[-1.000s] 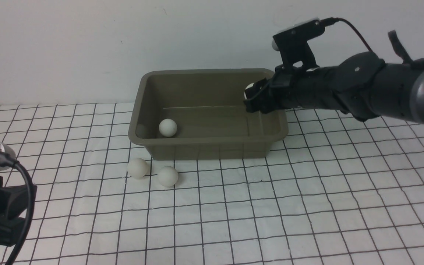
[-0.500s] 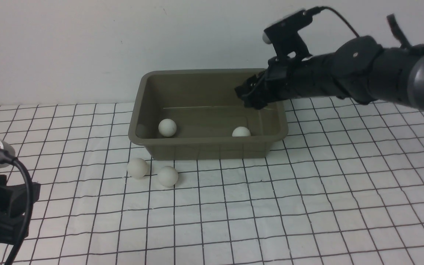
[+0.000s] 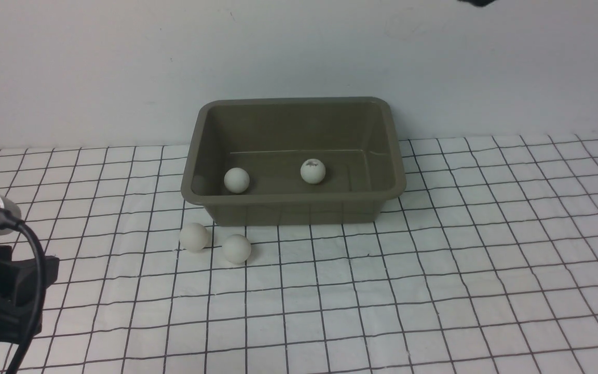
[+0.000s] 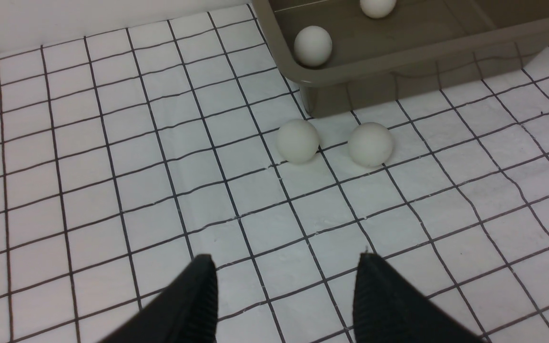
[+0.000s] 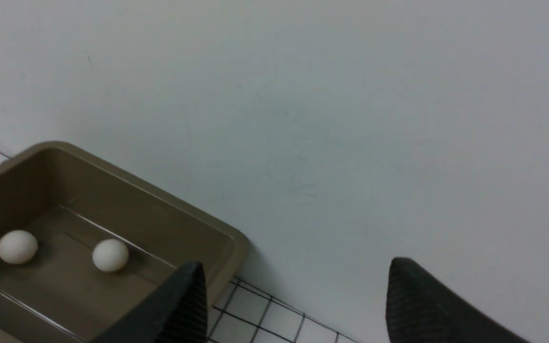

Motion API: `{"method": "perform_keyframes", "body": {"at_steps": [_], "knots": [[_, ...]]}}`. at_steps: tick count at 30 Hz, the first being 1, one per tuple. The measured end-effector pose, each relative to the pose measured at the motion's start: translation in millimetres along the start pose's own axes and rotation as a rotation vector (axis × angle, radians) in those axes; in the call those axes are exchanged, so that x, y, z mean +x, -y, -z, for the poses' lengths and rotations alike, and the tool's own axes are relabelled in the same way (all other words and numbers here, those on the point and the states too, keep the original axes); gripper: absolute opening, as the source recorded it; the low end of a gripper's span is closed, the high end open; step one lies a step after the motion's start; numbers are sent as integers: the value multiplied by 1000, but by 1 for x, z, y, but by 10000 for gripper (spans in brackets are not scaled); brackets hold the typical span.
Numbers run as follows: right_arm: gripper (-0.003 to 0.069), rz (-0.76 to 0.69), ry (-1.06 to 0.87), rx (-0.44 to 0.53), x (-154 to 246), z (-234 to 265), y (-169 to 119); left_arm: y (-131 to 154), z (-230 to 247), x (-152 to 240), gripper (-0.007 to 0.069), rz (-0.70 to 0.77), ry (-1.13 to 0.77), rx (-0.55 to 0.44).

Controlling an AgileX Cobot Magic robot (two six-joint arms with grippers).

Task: Put the table tennis balls into the box on the white checkered tablecloth.
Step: 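Reach for and grasp a ping pong ball on the table beside the basket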

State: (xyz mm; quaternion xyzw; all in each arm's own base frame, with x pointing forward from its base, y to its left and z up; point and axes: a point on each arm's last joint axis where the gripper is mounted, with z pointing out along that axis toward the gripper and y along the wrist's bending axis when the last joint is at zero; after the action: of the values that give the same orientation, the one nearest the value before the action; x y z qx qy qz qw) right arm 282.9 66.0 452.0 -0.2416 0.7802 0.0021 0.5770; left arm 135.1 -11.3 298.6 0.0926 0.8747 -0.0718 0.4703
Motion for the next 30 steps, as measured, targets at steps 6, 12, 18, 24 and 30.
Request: {"method": "perform_keyframes", "body": {"at_steps": [6, 12, 18, 24, 30], "knots": [[462, 57, -78, 111, 2, 43, 8, 1, 0, -1, 352, 17, 8, 11], [462, 42, -136, 158, 34, 80, -1, 2, -2, -1, 352, -28, 10, 30], [462, -5, -168, 144, 82, 99, -20, 9, -19, -5, 352, -51, -4, 190], [462, -49, -198, 113, 115, 108, -35, -7, -65, -9, 352, 9, -9, 191], [462, -79, -145, 106, 113, 118, -37, -25, -115, -10, 352, 6, -128, 200]]}}
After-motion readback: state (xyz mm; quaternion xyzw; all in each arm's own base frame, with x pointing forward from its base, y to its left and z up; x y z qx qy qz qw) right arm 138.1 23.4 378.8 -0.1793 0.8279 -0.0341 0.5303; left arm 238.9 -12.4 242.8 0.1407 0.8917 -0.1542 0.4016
